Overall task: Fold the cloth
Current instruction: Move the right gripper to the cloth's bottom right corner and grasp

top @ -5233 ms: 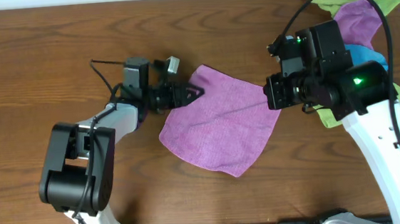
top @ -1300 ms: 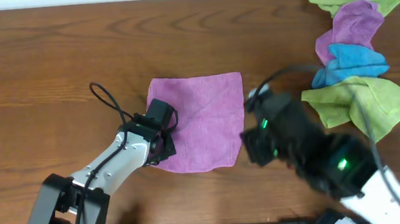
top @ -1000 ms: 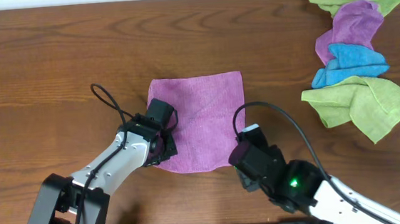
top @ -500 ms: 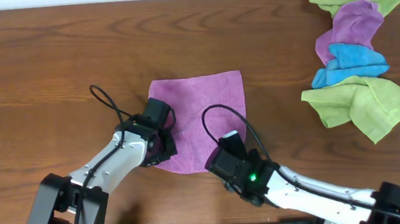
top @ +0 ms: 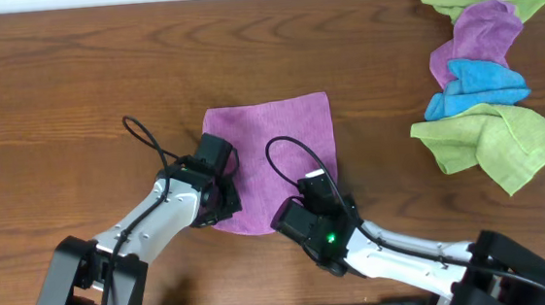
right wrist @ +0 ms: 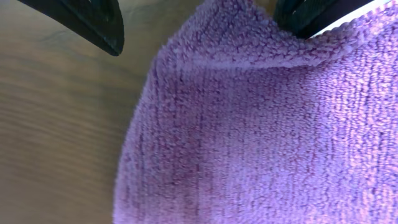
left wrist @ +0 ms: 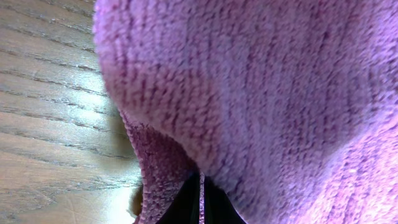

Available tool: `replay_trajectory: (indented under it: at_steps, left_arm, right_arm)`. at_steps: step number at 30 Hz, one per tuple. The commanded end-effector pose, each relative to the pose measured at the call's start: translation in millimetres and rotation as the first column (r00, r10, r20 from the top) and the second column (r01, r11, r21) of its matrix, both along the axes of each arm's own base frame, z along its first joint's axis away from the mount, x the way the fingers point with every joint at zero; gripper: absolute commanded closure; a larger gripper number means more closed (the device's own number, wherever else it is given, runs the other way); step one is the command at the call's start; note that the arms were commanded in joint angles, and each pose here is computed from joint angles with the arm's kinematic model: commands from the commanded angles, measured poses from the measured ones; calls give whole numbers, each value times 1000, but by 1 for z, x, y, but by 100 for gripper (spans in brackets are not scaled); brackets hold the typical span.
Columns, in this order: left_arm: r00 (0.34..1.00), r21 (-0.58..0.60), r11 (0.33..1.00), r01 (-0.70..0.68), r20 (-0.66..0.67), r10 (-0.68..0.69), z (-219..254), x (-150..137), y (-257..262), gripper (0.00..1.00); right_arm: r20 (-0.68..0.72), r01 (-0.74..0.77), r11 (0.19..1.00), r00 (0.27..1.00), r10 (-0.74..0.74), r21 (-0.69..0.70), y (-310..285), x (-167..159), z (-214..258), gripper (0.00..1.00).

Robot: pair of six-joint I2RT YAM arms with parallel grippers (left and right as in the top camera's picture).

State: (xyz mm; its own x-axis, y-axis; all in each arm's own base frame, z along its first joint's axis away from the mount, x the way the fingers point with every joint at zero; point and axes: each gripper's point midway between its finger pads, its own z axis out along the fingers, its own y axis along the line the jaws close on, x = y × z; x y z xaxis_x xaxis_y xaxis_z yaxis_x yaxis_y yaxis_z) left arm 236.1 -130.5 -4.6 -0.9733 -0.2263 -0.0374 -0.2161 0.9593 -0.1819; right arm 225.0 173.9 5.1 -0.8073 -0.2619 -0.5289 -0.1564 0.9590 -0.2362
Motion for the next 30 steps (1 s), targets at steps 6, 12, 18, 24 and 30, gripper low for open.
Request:
replay_trajectory:
  at_steps: [6, 12, 18, 24, 30]
  left_arm:
    - [999, 18, 1000, 22, -34, -22, -8, -10, 5, 94]
    - [999, 18, 1000, 22, -34, -22, -8, -10, 5, 94]
    - [999, 18, 1000, 23, -33, -23, -8, -10, 5, 94]
    - [999, 19, 1000, 23, -33, -23, -8, -10, 5, 94]
    - [999, 19, 1000, 23, -34, -23, -8, -10, 5, 94]
  right_arm:
    - [14, 189, 977, 982, -188, -95, -55, 20, -1, 23]
    - [47, 273, 959, 962, -270, -82, -68, 41, 13, 23]
    - [142, 302, 943, 949, -283, -137, -71, 62, 47, 22]
    - [199, 328, 919, 937, -287, -220, -79, 71, 80, 21]
    - [217, 379, 887, 919, -329, -262, -95, 74, 97, 20]
